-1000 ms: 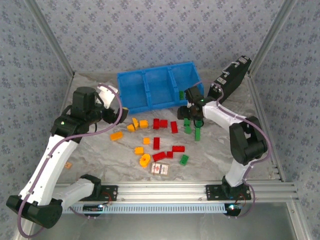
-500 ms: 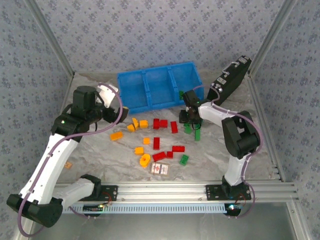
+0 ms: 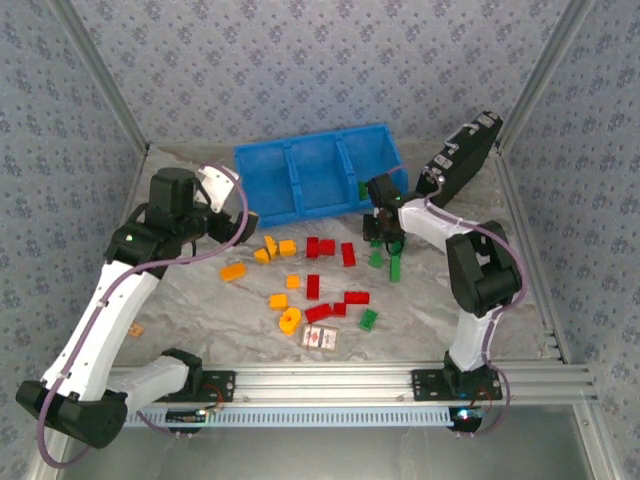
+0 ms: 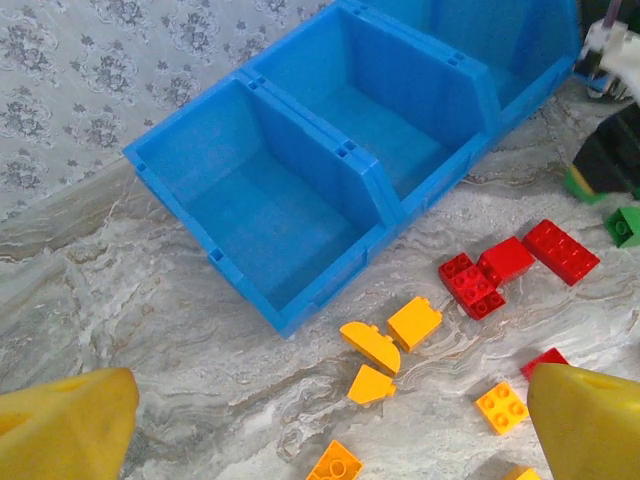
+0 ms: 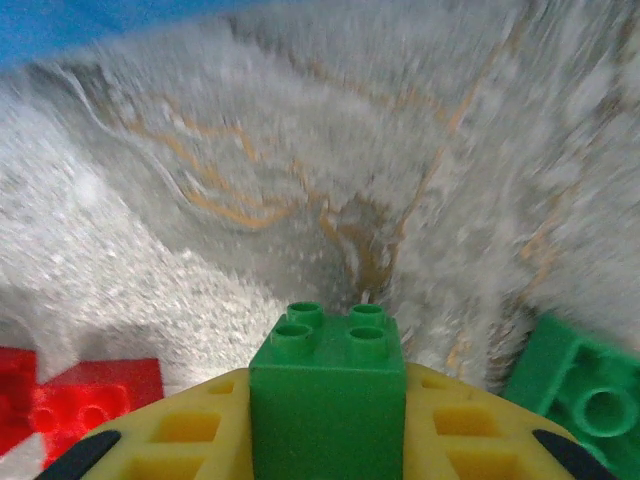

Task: Sort the legos into containers by color
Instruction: Pick up the lego from the center of the table, then place the lego in the container.

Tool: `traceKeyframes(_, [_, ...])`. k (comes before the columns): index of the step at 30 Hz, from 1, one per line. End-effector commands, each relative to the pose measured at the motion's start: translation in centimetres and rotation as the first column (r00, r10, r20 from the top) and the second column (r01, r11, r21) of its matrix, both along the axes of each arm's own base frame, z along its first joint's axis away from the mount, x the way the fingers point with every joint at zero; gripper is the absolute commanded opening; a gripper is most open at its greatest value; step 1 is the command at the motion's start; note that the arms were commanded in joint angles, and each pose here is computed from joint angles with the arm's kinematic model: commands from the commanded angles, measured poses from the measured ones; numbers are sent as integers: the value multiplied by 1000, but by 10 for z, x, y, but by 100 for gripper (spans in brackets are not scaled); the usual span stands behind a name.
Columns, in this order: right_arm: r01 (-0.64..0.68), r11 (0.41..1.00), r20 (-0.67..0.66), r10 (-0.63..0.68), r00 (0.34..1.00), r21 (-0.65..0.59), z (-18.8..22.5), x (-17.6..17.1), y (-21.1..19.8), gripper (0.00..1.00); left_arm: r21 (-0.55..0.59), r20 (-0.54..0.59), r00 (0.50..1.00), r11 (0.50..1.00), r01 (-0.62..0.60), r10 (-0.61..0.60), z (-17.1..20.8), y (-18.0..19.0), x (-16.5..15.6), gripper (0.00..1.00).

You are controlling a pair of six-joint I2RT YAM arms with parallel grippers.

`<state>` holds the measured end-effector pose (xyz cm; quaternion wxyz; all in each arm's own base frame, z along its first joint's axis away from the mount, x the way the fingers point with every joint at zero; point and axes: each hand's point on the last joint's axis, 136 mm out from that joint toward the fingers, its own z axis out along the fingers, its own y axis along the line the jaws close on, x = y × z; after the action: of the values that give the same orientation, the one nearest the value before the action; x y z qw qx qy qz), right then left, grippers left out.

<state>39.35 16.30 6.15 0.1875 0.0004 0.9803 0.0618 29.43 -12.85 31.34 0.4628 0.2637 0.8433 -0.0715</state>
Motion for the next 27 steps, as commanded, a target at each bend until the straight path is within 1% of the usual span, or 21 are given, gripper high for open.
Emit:
traceKeyframes(1, [-4,1000,127,4,992,-3,60,28,-6,27,12,22,1000,1000,12,-13,10,-1,-1,100])
traceKeyframes(4, [0,1000,175,-1,985,2,77,49,-7,27,22,26,1000,1000,8,-8,10,0,0,100])
traceKeyframes(8, [14,1000,210,-18,978,20,80,80,-9,27,34,24,1000,999,5,-5,7,1,3,100])
traceKeyframes(10, [14,1000,218,-19,976,24,77,95,-8,27,40,20,1000,999,2,-3,7,2,3,100])
traceKeyframes(15, [26,999,213,-22,977,-19,60,127,-10,27,65,17,1000,998,-15,14,9,5,6,100])
traceKeyframes(21, [44,999,210,-43,977,-2,46,153,-13,28,81,17,1000,997,-17,16,9,7,7,100])
traceKeyframes(24, [46,999,207,-47,977,13,43,158,-12,35,88,13,1000,996,-14,13,7,7,8,100])
traceKeyframes(27, [48,999,210,-52,976,26,47,157,-11,46,89,14,1000,996,-13,11,7,7,8,100])
